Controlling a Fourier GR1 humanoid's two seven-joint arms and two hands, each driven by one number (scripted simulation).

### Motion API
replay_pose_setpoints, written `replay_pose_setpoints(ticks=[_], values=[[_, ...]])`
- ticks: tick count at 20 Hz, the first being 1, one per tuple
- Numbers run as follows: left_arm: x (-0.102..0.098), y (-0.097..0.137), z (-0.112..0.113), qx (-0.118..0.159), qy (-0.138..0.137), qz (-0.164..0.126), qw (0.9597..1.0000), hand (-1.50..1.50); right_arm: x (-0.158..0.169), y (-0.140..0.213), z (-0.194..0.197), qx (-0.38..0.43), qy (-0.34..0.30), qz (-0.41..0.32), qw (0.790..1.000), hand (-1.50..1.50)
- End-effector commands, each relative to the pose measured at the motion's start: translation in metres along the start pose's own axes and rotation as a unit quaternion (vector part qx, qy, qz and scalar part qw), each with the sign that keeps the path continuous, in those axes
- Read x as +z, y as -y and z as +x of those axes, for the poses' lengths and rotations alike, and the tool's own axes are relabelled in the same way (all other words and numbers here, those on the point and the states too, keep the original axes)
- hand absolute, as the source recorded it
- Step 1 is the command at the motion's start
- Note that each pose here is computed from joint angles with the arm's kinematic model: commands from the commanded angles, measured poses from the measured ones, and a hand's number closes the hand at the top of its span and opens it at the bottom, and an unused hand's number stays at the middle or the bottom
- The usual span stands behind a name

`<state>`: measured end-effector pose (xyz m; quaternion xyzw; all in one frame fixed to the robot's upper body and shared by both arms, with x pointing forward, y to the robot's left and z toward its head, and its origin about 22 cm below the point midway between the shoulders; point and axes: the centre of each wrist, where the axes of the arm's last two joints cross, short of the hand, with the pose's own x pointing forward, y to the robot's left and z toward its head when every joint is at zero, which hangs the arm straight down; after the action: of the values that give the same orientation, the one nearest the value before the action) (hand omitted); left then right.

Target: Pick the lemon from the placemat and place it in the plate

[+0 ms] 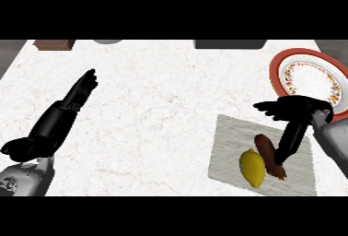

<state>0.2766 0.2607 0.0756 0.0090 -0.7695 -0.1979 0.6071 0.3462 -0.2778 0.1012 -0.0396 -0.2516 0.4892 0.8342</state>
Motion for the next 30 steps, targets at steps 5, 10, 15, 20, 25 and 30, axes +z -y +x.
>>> replay_pose_setpoints(ticks=[5,10,15,20,25,30], values=[[0.001,0.003,0.012,-0.005,-0.006,0.006,0.9999,0.0,-0.022,-0.035,-0.01,0.049,-0.056,0.057,0.996,-1.5],[0.008,-0.005,0.013,-0.007,-0.003,0.001,1.0,0.0,-0.04,-0.046,-0.022,0.037,-0.059,0.063,0.996,-1.5],[-0.004,0.013,-0.006,-0.007,0.001,0.01,0.9999,0.0,-0.045,-0.086,-0.014,0.058,-0.062,0.092,0.992,-1.5],[0.002,-0.009,0.002,-0.001,0.003,-0.002,1.0,0.0,-0.058,-0.074,-0.021,0.067,-0.069,0.104,0.99,-1.5],[0.004,-0.006,0.004,0.0,-0.002,0.003,1.0,0.0,-0.062,-0.115,-0.016,0.075,-0.065,0.098,0.99,-1.5],[-0.007,0.003,-0.006,-0.001,-0.004,0.004,1.0,0.0,-0.055,-0.108,0.003,0.119,0.01,0.078,0.99,1.5]])
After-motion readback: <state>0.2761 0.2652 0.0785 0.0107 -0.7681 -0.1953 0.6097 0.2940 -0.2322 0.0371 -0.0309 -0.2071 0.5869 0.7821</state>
